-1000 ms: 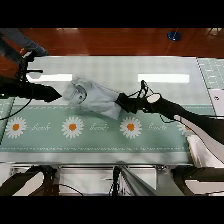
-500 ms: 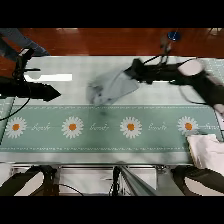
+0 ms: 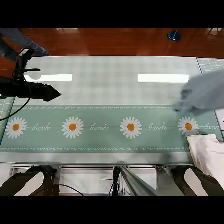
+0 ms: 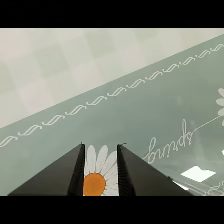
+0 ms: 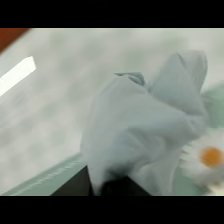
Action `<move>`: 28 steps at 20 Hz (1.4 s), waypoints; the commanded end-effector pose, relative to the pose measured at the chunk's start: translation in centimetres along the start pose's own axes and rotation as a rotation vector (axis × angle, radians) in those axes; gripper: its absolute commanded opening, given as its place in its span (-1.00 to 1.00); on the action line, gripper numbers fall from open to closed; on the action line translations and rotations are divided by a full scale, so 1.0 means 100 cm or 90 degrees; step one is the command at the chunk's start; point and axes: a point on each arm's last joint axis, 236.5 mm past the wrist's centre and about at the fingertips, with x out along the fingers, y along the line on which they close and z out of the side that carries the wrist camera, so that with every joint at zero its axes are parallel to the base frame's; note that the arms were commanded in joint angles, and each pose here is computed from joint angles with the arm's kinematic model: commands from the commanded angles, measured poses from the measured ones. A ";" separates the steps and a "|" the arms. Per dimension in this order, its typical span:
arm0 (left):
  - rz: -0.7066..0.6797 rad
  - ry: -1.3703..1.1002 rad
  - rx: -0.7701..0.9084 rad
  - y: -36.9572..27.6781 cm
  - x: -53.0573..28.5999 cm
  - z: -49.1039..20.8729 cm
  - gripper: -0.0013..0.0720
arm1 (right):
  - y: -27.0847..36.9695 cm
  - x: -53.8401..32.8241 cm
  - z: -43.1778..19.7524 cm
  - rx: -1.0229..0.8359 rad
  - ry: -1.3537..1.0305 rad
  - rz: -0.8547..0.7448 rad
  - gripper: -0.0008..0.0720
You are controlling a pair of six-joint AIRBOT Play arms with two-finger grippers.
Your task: Fold the shirts.
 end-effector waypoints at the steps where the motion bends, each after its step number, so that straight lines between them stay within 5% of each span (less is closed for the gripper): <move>1: -0.001 0.002 0.006 0.000 0.000 -0.001 -0.26 | -0.102 -0.046 -0.029 0.111 0.045 -0.195 -0.92; 11: 0.008 -0.017 0.004 0.003 0.000 0.006 -0.26 | -0.195 -0.084 -0.045 0.277 0.013 -0.364 -0.92; 14: 0.049 -0.081 0.005 0.018 -0.003 0.030 -0.26 | -0.208 -0.056 -0.084 0.304 0.094 -0.372 -0.92; 19: 0.098 -0.143 -0.006 0.041 -0.012 0.051 -0.26 | -0.270 -0.059 -0.171 0.330 0.259 -0.566 -0.92; 23: 0.125 -0.157 -0.038 0.065 -0.024 0.049 -0.26 | -0.291 -0.047 -0.234 0.330 0.426 -0.626 -0.92; 28: 0.160 -0.173 -0.086 0.097 -0.041 0.042 -0.26 | -0.322 -0.084 -0.281 0.237 0.615 -0.774 -0.91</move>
